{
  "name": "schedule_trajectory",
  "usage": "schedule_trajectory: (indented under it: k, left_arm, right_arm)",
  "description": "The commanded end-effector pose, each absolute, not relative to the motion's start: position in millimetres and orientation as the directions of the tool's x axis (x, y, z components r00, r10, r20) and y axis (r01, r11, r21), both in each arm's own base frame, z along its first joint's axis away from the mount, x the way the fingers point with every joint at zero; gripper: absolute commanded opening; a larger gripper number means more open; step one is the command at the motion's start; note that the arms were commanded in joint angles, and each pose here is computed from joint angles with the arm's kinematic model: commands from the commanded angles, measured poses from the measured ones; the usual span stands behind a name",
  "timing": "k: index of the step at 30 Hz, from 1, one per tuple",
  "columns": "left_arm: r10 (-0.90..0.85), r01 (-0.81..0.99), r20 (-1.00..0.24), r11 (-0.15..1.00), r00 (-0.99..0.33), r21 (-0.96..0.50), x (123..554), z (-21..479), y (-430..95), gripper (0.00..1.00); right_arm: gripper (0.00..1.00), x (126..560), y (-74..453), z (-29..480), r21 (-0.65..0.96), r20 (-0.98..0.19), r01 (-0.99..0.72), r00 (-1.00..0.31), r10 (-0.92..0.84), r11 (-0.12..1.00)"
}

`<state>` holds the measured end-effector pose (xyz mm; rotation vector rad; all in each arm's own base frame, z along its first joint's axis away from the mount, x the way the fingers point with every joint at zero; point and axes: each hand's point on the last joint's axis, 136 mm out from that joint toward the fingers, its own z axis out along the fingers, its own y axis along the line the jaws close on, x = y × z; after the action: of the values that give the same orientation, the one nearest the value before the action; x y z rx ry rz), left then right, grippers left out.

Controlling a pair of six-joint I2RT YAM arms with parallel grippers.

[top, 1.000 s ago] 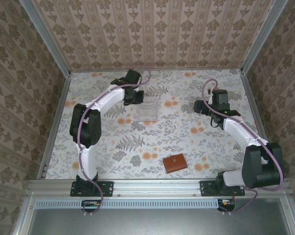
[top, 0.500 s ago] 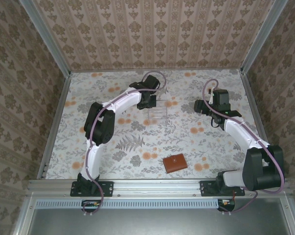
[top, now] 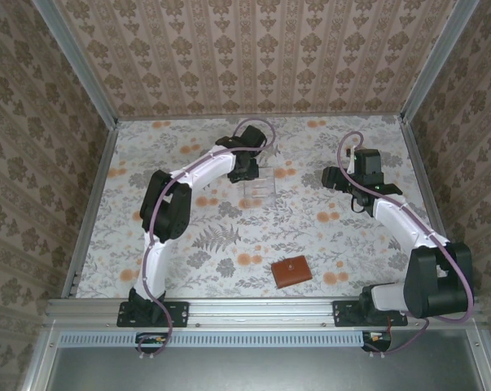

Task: Take the credit cards out of the card holder

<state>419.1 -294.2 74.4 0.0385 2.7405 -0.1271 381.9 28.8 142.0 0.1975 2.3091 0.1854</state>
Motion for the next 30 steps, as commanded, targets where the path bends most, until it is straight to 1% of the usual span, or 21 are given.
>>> schedule_trajectory:
  k: [1,6,10,13,15,17,19,23,26,27,30]
  left_arm:
    - [0.004,0.048,-0.414,0.994,-0.91,-0.096,421,93,-298,0.27]
    - [0.012,0.069,-0.449,0.991,-0.893,-0.112,420,117,-294,0.31]
    - [0.019,0.093,-0.482,0.987,-0.876,-0.131,418,137,-286,0.34]
    - [0.016,0.1,-0.492,0.984,-0.871,-0.146,414,147,-272,0.36]
    - [0.014,0.104,-0.494,0.982,-0.869,-0.156,411,152,-261,0.37]
    - [0.013,0.105,-0.493,0.982,-0.87,-0.158,408,154,-247,0.37]
    - [0.013,0.104,-0.492,0.982,-0.87,-0.158,405,157,-232,0.37]
    - [0.011,0.096,-0.486,0.984,-0.874,-0.151,398,157,-200,0.37]
    - [0.032,0.114,-0.484,0.983,-0.874,-0.142,389,159,-184,0.38]
    - [0.019,0.099,-0.486,0.985,-0.874,-0.139,390,161,-171,0.38]
    - [0.025,0.102,-0.492,0.986,-0.871,-0.13,383,163,-155,0.38]
  right_arm:
    - [0.86,376,40,154,0.233,-0.702,0.064,-0.68,0.213,0.97]
    - [0.86,362,66,155,0.268,-0.642,0.001,-0.745,0.179,0.964]
    - [0.86,338,94,148,0.318,-0.54,-0.039,-0.829,0.147,0.947]
    - [0.86,313,110,140,0.341,-0.429,0.0,-0.89,0.156,0.94]
    - [0.85,297,114,135,0.335,-0.354,0.08,-0.913,0.204,0.939]
    - [0.85,283,118,129,0.35,-0.264,0.191,-0.919,0.293,0.917]
    - [0.86,269,126,120,0.364,-0.161,0.316,-0.905,0.393,0.876]
    - [0.94,250,142,108,0.364,-0.028,0.518,-0.825,0.565,0.774]
    - [0.98,233,154,99,0.353,0.075,0.666,-0.721,0.689,0.658]
    - [0.98,228,157,95,0.345,0.103,0.705,-0.684,0.722,0.62]
    - [1.0,209,164,84,0.29,0.179,0.811,-0.567,0.804,0.508]
